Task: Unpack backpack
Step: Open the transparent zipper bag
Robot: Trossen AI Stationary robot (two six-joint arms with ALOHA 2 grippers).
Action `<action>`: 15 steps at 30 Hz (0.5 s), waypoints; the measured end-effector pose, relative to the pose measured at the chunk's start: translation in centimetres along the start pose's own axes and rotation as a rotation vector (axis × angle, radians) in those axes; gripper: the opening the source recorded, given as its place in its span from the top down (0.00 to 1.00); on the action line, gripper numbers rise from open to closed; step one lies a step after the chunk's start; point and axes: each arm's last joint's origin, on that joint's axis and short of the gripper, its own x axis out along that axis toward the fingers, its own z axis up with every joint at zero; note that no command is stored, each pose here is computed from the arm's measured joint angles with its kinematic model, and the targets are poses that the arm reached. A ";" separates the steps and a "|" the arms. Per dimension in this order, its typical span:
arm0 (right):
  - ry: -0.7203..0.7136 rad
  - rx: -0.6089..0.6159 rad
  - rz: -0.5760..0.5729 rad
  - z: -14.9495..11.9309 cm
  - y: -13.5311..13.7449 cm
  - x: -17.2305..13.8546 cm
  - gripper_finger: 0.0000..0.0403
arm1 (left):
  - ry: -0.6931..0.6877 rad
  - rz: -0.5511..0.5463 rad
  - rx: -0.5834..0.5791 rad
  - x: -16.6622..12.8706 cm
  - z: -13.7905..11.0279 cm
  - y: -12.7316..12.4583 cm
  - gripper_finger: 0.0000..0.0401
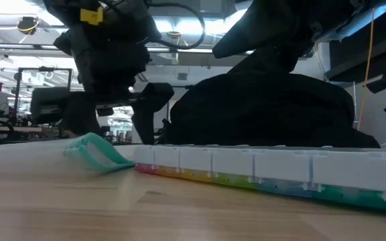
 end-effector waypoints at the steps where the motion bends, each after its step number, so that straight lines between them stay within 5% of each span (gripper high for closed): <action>1: 0.000 0.000 0.000 0.0 0.0 0.0 0.03 | 0.001 0.000 0.008 0.0 0.1 -0.1 0.37; 15: 0.000 0.000 0.000 0.0 0.0 0.0 0.03 | 0.022 -0.004 -0.078 0.6 -0.3 0.0 0.76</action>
